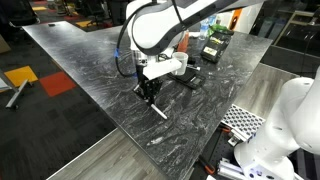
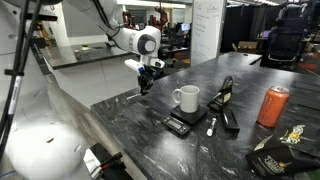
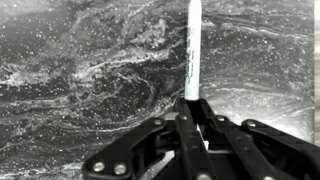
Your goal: Remove the black marker from the mug then put the mug on the black scale, move the scale to the right and put the marker back in the mug.
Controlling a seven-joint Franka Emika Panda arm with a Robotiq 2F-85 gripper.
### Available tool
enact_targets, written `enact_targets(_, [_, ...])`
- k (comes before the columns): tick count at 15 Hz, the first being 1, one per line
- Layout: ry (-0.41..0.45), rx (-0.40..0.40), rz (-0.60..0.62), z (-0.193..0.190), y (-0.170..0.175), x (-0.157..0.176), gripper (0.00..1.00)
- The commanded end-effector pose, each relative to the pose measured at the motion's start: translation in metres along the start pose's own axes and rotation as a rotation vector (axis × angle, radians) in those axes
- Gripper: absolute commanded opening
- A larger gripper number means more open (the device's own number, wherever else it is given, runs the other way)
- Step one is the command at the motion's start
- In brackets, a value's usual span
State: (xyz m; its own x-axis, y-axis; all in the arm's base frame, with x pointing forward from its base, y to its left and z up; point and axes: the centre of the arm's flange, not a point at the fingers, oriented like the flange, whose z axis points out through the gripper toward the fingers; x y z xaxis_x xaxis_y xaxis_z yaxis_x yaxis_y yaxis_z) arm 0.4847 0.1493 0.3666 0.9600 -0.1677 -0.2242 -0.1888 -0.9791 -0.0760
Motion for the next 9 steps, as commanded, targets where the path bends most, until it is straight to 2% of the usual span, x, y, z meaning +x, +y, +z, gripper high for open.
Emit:
enact_targets(1, [0.115, -0.008, 0.163, -0.042, -0.014, -0.003, 0.03])
enact_targets(5, [0.270, -0.027, 0.338, -0.094, -0.002, -0.006, 0.03])
enact_targets(9, [0.421, -0.056, 0.519, -0.138, 0.027, -0.011, 0.03])
